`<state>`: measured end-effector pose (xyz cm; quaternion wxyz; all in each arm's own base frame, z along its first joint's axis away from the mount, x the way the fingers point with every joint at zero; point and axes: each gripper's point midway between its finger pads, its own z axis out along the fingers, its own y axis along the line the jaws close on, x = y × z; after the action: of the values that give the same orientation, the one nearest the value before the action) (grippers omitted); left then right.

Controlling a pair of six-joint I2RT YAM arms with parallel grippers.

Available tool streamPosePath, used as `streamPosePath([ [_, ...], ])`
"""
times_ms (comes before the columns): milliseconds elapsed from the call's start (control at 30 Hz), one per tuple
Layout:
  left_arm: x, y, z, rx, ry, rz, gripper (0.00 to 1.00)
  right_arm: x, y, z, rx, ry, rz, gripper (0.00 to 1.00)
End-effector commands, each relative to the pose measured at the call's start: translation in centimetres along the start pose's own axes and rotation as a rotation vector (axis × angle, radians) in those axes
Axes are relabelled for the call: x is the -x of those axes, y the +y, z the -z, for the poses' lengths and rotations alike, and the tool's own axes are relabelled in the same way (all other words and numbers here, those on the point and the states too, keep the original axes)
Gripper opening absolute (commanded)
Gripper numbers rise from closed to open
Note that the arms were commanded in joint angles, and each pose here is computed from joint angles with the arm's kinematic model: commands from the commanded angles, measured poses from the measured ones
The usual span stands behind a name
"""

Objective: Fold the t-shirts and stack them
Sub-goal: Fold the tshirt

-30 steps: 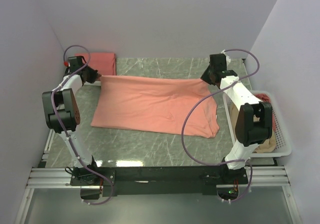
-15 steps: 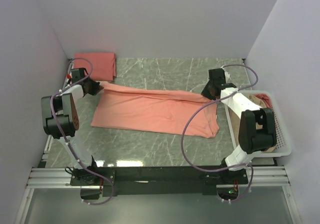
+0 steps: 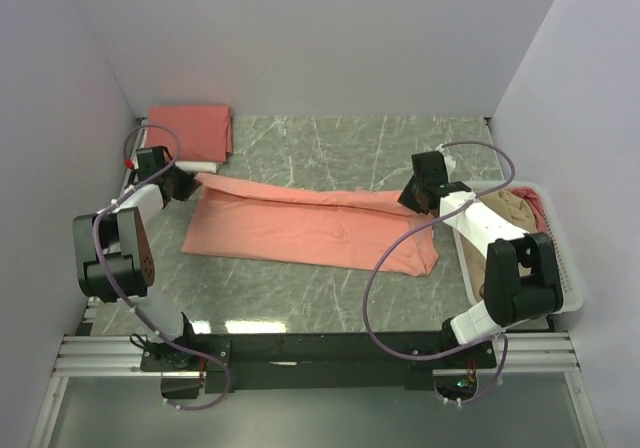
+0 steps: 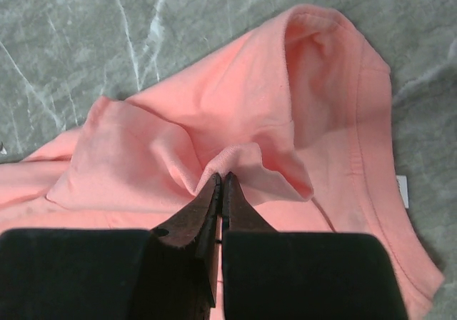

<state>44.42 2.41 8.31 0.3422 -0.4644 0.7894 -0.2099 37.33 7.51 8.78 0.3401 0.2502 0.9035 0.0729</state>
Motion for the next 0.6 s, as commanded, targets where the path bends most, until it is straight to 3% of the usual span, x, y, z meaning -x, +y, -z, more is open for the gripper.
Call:
streamPosePath([
  [0, 2.0, -0.3, 1.7, -0.018, -0.081, 0.015, 0.01, 1.7, 0.3, 1.3, 0.016, -0.085, -0.021, 0.0],
  [567, -0.1, 2.6, 2.8, 0.01, -0.064, 0.053, 0.01, -0.7, -1.3, 2.4, 0.027, -0.056, -0.039, 0.0],
])
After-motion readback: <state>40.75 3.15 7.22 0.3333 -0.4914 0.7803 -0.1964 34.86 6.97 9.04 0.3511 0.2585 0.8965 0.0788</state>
